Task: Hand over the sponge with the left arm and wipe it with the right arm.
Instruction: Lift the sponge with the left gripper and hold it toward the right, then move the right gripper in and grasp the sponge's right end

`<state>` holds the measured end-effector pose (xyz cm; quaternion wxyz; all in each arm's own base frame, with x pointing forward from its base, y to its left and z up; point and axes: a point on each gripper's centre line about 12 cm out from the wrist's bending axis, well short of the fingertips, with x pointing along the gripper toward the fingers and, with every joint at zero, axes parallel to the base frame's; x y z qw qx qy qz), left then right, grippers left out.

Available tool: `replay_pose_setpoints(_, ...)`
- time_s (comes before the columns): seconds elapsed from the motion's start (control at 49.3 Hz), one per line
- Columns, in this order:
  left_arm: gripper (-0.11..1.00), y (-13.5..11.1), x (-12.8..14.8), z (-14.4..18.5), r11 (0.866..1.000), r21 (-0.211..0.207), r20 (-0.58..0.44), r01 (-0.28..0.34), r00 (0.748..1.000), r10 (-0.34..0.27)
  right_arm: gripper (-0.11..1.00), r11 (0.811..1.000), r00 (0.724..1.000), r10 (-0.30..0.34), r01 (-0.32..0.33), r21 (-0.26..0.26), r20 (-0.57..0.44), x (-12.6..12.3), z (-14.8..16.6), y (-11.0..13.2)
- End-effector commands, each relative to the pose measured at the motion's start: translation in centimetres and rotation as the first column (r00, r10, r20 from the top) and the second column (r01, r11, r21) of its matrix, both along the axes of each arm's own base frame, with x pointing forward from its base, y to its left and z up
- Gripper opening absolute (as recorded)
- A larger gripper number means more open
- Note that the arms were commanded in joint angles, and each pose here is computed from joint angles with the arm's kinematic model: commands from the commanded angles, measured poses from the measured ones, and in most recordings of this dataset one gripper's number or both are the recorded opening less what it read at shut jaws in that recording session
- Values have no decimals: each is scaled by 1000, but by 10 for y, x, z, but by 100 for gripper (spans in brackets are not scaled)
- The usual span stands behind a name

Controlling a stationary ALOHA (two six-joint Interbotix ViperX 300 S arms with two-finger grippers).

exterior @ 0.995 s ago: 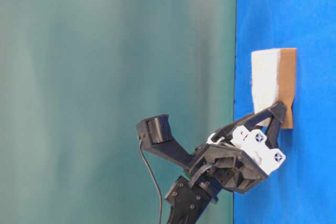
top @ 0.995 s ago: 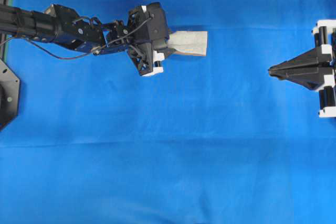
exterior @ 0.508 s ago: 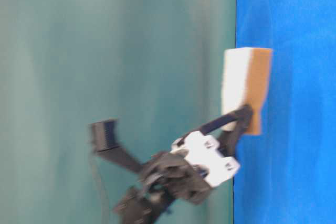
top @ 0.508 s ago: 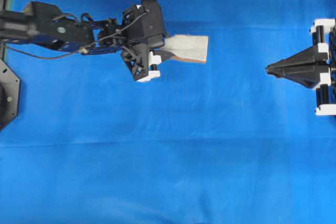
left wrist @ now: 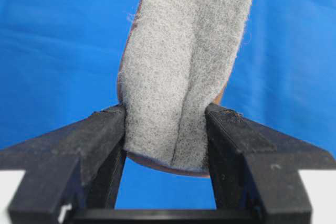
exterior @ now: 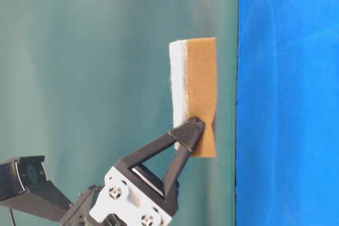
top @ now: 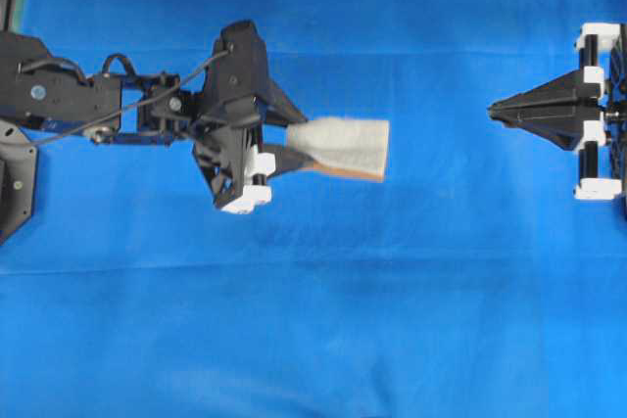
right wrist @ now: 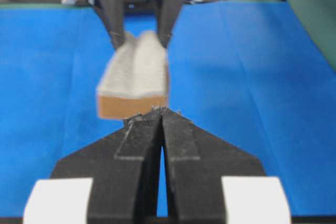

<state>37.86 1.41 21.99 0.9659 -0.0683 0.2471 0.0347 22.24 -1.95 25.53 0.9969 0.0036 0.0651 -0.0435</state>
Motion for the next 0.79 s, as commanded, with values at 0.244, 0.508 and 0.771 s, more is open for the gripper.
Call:
replay_pose_setpoints(0.244, 40, 0, 0, 11, 1000, -7, 31, -4, 1000, 5, -1, 999, 999, 20, -21, 45, 27, 27, 15, 4)
replay_pose_setpoints(0.508, 40, 0, 0, 9, 1000, -6, 26, -4, 1000, 4, 11, 996, 998, 55, -52, 71, -39, 74, 10, 13)
replay_pose_setpoints(0.771, 40, 0, -1, 7, 1000, -3, 17, -2, 1000, 2, 73, 993, 992, 50, -37, 111, -117, 118, -3, 12)
